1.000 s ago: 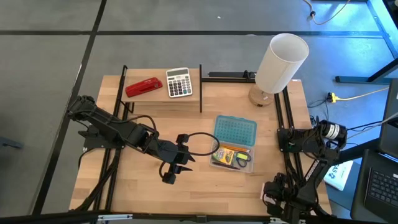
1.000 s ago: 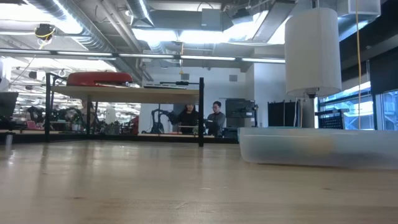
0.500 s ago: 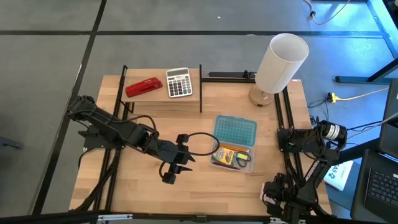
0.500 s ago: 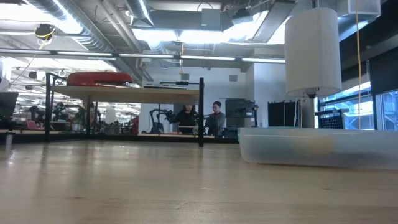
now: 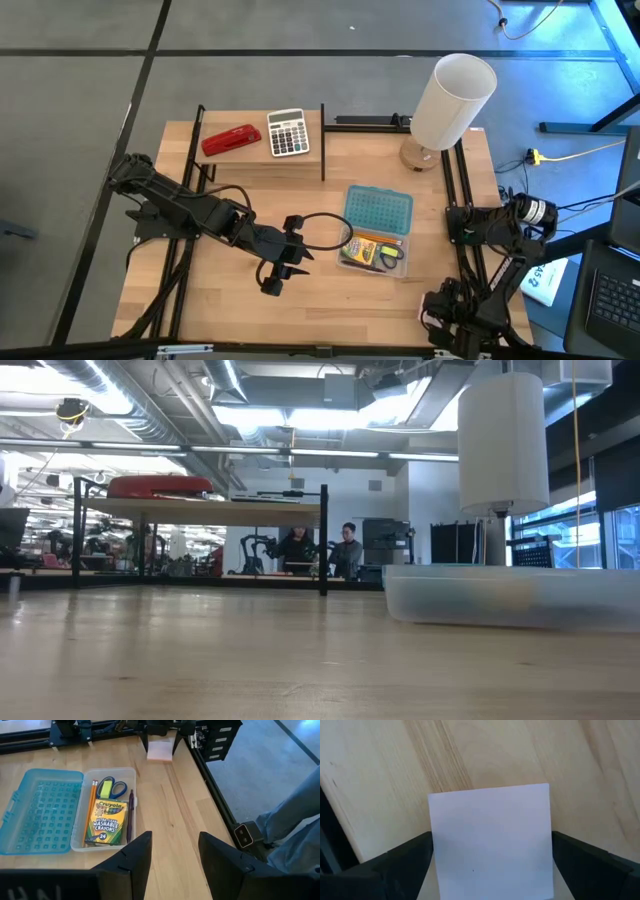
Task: Pack school essentials
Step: Put the pink sticky note into the blue supply box
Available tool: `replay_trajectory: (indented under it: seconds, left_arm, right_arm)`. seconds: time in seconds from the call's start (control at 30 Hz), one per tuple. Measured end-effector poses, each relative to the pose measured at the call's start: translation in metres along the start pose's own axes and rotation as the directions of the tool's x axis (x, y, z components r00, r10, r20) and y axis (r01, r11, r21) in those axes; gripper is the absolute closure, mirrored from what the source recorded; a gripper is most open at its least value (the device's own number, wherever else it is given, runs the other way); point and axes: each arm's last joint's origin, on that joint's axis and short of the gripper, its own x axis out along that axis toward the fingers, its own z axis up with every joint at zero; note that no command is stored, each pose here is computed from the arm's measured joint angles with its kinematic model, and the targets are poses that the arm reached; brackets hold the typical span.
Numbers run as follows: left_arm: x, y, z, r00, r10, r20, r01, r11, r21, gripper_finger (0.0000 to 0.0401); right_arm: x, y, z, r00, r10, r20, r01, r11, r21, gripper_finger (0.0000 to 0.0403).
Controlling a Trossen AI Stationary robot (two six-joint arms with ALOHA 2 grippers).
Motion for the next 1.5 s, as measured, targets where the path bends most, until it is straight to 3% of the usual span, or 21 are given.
replay_trajectory:
  seconds: [0.4, 0.73, 1.03, 1.5]
  left_arm:
    - [0.000, 0.000, 0.000, 1.000, 0.000, 0.000, 0.000, 1.000, 0.001, 0.0245]
    - [0.000, 0.000, 0.000, 1.000, 0.001, 0.000, -0.001, 1.000, 0.002, 0.0245]
    - [0.000, 0.000, 0.000, 1.000, 0.006, 0.001, -0.006, 1.000, 0.000, 0.0245]
    - [0.000, 0.000, 0.000, 1.000, 0.007, 0.001, -0.007, 1.000, 0.000, 0.0245]
  right_arm:
    - [0.001, 0.000, 0.004, 1.000, -0.006, -0.003, 0.006, 1.000, 0.014, 0.0011]
    - [0.002, 0.000, 0.004, 1.000, -0.007, 0.004, 0.007, 1.000, 0.017, 0.0050]
    - [-0.005, 0.007, 0.007, 0.999, -0.002, -0.035, 0.003, 1.000, 0.029, 0.0054]
    - [-0.014, 0.018, 0.032, 0.999, 0.014, -0.053, -0.009, 0.995, 0.103, 0.0054]
